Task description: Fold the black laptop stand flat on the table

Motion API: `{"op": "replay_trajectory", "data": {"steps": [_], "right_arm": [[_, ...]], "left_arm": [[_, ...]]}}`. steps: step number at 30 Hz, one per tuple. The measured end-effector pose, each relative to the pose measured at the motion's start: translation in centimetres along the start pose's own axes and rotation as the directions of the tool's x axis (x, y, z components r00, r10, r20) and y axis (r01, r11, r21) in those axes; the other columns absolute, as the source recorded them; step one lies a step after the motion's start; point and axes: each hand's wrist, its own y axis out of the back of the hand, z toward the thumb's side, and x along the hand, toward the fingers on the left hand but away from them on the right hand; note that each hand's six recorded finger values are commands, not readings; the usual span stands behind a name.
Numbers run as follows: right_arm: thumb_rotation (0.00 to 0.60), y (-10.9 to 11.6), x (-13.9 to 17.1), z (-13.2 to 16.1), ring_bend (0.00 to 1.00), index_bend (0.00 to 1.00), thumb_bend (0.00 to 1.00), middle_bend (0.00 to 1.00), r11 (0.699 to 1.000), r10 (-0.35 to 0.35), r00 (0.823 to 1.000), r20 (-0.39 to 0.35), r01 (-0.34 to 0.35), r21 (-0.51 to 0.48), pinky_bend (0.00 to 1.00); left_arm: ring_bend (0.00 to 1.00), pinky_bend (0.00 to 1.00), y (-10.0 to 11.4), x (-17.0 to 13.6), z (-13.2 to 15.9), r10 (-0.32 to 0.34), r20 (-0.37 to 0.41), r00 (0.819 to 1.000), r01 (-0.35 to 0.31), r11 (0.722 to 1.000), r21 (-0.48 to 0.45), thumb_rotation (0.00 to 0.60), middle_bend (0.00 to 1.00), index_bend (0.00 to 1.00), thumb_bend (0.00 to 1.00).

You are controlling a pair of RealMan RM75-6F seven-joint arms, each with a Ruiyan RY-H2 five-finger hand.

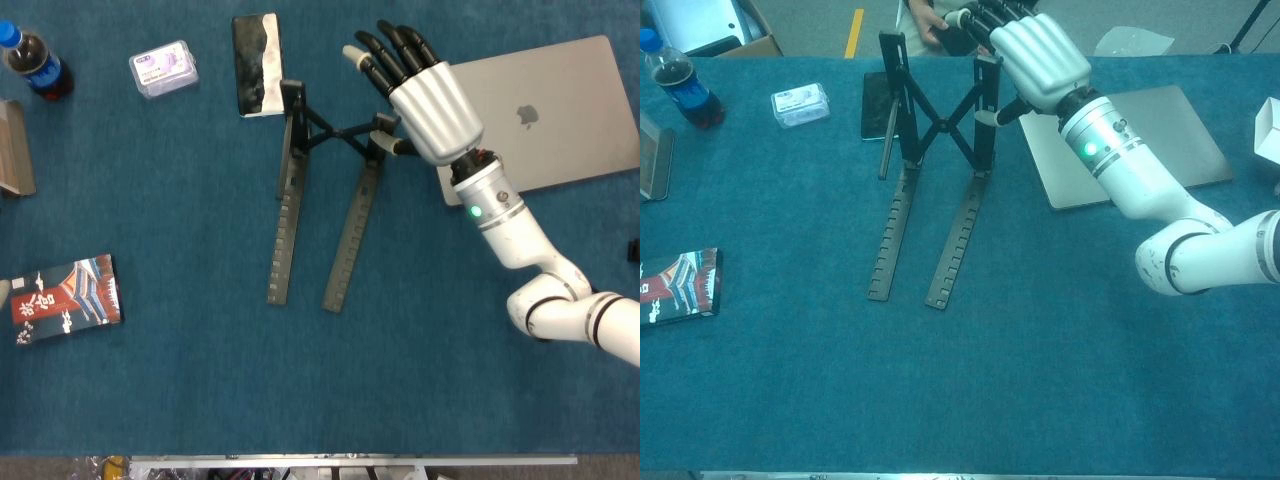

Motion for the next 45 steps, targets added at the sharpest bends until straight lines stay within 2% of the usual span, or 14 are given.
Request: {"op": "replay_trajectory", "data": {"steps": [8,14,18,25,32,45], "right_arm": [[0.6,0.2,0.0,-0.5,0.0,0.13,0.0,0.12,1.0,0.004,1.0,0.005,-0.004,-0.003,0.14],[0.6,0.3,0.1,-0.6,0.0,0.13,0.0,0.12,1.0,0.009,1.0,0.001,-0.009,0.002,0.14],[0.6,0.3,0.3,-0.5,0.0,0.13,0.0,0.12,1.0,0.01,1.0,0.0,-0.01,-0.001,0.14],[0.6,0.3,0.5,-0.6,0.0,0.13,0.0,0.12,1.0,0.015,1.0,0.004,-0.015,-0.001,0.14],[0.6,0.4,0.7,-0.9,0.0,0.13,0.0,0.12,1.0,0.015,1.0,0.017,-0.014,-0.009,0.14],[0.6,1.0,1.1,-3.5,0.0,0.13,0.0,0.12,1.0,0.012,0.996,0.087,-0.013,0.011,0.14]], "left_arm": [[0.12,0.11,-0.2,0.3,0.2,0.0,0.014,1.0,0.001,1.0,-0.019,0.6,0.15,0.19,0.28],[0.14,0.11,-1.1,1.5,1.4,-0.07,0.08,0.994,0.075,0.996,-0.054,0.6,0.19,0.23,0.28],[0.15,0.11,-1.9,2.5,2.8,-0.123,0.145,0.982,0.133,0.989,-0.061,0.6,0.2,0.23,0.28],[0.15,0.11,-3.2,4.1,5.7,-0.202,0.263,0.943,0.219,0.975,-0.04,0.6,0.2,0.23,0.28],[0.15,0.11,-4.2,4.5,6.8,-0.23,0.292,0.928,0.252,0.967,-0.037,0.6,0.2,0.23,0.28],[0.15,0.11,-4.3,3.8,5.2,-0.229,0.238,0.944,0.247,0.968,-0.047,0.6,0.2,0.23,0.28]]}}
